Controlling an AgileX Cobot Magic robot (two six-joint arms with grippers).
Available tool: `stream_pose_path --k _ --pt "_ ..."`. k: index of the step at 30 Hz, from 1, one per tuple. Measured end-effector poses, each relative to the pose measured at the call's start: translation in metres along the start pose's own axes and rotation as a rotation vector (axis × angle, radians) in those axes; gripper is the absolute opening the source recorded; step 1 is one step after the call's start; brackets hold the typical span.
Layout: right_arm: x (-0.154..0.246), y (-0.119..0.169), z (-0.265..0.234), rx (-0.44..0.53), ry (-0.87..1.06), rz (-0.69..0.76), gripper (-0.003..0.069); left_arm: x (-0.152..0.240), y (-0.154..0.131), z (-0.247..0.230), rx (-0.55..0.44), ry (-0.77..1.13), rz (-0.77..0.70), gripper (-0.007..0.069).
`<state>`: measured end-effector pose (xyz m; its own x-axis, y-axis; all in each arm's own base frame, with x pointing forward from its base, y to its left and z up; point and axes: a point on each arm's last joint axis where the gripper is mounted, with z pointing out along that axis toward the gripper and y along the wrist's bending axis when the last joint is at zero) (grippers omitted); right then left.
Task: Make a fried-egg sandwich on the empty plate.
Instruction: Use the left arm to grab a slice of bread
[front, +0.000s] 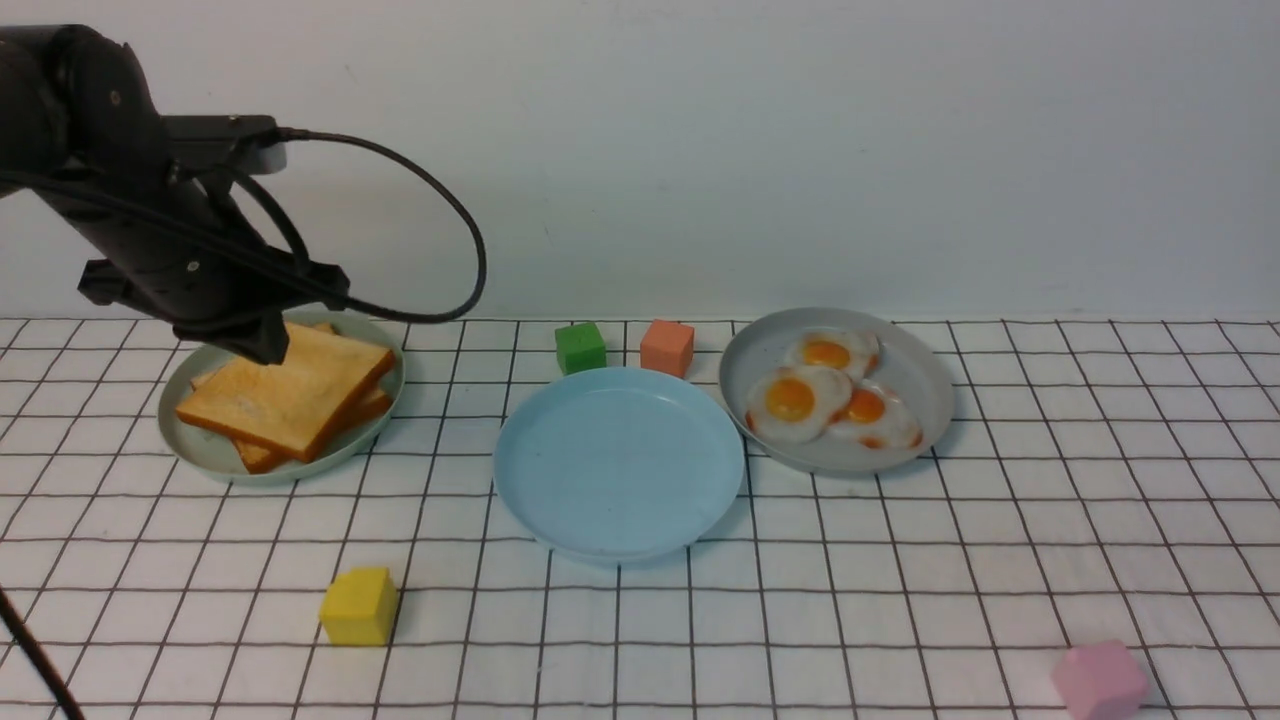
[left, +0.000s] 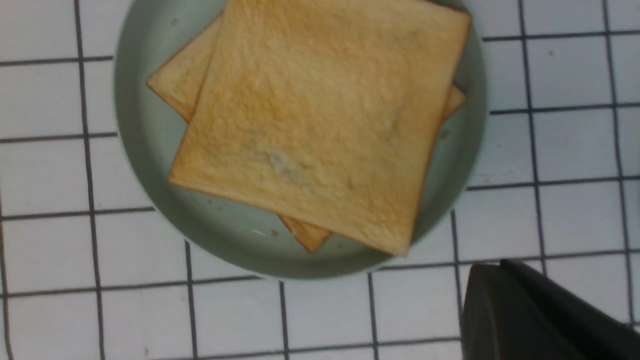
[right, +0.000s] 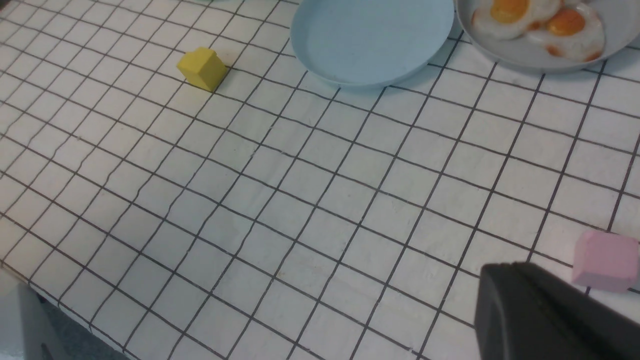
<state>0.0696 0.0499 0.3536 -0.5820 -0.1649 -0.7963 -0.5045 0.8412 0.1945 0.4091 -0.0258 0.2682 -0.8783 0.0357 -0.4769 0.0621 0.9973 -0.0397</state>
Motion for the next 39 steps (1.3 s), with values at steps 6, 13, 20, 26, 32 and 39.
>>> stream_pose_path --k 6,13,20,26,32,39 --pt "-0.001 0.000 0.000 -0.002 -0.012 0.000 0.0008 -0.015 -0.008 0.036 0.016 0.005 0.065 0.0128" --pt "-0.002 0.001 0.000 -0.007 -0.025 0.006 0.0013 -0.017 -0.018 0.078 -0.044 -0.012 0.187 0.0407" --pt "-0.002 0.001 0.000 -0.009 -0.023 0.006 0.0014 -0.011 -0.013 0.105 -0.087 0.015 0.243 0.0462" --pt "-0.002 0.001 0.000 -0.009 -0.021 0.005 0.0017 -0.009 -0.012 0.115 -0.098 0.026 0.260 0.0428" --pt "-0.002 0.001 0.000 -0.011 -0.019 0.006 0.0017 -0.009 -0.011 0.117 -0.111 0.029 0.259 0.0278" --pt "-0.002 0.001 0.000 -0.012 -0.019 0.007 0.0017 -0.014 -0.014 0.103 -0.110 0.041 0.238 0.0095"
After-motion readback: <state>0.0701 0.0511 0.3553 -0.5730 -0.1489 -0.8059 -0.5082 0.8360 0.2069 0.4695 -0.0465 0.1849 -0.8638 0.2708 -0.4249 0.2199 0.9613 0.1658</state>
